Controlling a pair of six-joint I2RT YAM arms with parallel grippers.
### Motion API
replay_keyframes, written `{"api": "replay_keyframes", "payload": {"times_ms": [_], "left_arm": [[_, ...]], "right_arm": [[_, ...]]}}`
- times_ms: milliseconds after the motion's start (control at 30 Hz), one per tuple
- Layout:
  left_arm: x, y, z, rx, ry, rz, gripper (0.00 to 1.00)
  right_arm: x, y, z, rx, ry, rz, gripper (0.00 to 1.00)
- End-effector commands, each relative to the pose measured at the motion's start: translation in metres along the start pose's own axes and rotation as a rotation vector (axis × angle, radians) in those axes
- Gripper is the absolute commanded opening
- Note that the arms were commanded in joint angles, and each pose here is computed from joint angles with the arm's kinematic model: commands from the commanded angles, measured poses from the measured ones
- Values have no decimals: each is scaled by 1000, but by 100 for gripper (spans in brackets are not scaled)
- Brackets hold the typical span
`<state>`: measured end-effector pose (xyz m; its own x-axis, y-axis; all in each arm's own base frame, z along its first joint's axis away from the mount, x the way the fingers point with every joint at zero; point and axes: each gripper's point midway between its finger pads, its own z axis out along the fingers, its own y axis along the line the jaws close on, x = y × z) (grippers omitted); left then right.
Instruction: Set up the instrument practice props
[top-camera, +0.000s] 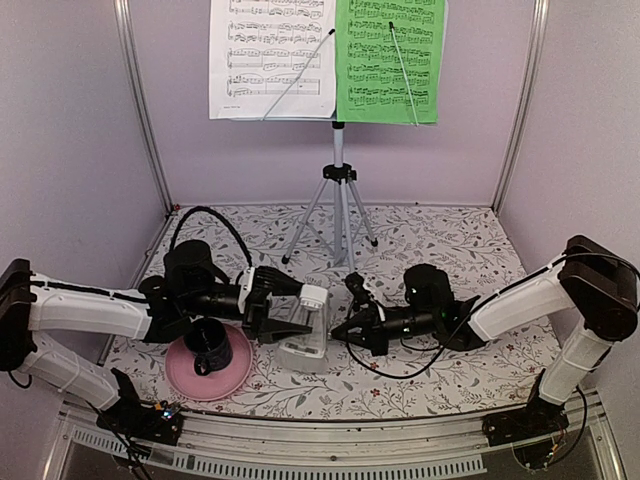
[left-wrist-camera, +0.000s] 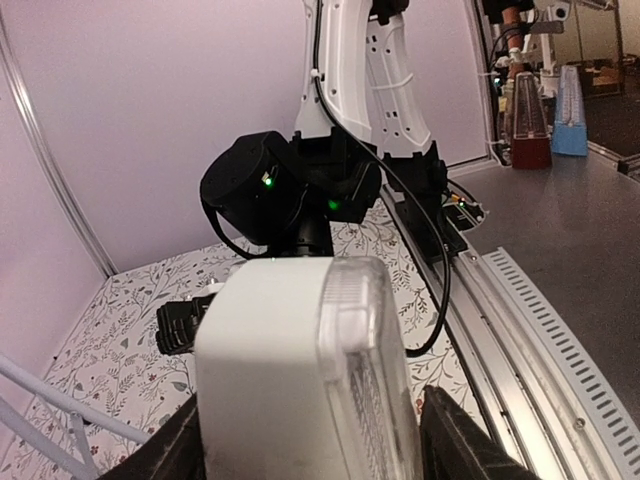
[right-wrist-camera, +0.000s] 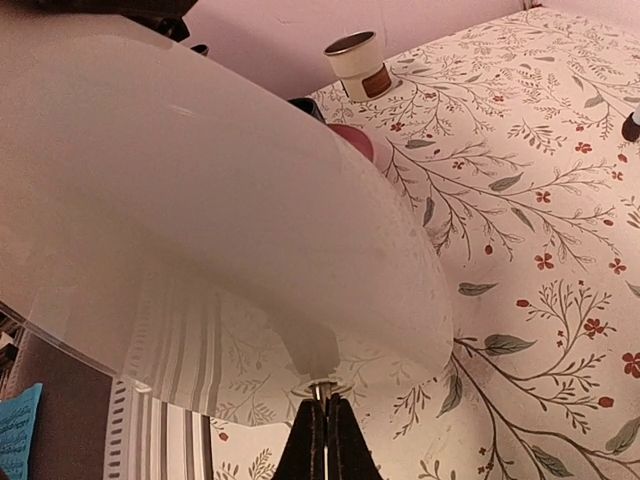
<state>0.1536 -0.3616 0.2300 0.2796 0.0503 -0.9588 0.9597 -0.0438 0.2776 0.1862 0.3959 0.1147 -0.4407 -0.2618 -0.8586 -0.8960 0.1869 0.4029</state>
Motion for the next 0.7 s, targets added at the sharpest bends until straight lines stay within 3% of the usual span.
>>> {"api": "replay_keyframes", "payload": {"times_ms": [0,200,667], "left_arm": [[-54,6,-3,-19,-122,146,18],[-59,-4,3,-26,-80,218,18],[-81,-49,9,9,-7,535,15]], "right_arm": [[-1,3,-4,-3,-7,24,0],[-8,7,-7,-96,-1,136,0],[-24,24,-27,-285,36,414,0]]}}
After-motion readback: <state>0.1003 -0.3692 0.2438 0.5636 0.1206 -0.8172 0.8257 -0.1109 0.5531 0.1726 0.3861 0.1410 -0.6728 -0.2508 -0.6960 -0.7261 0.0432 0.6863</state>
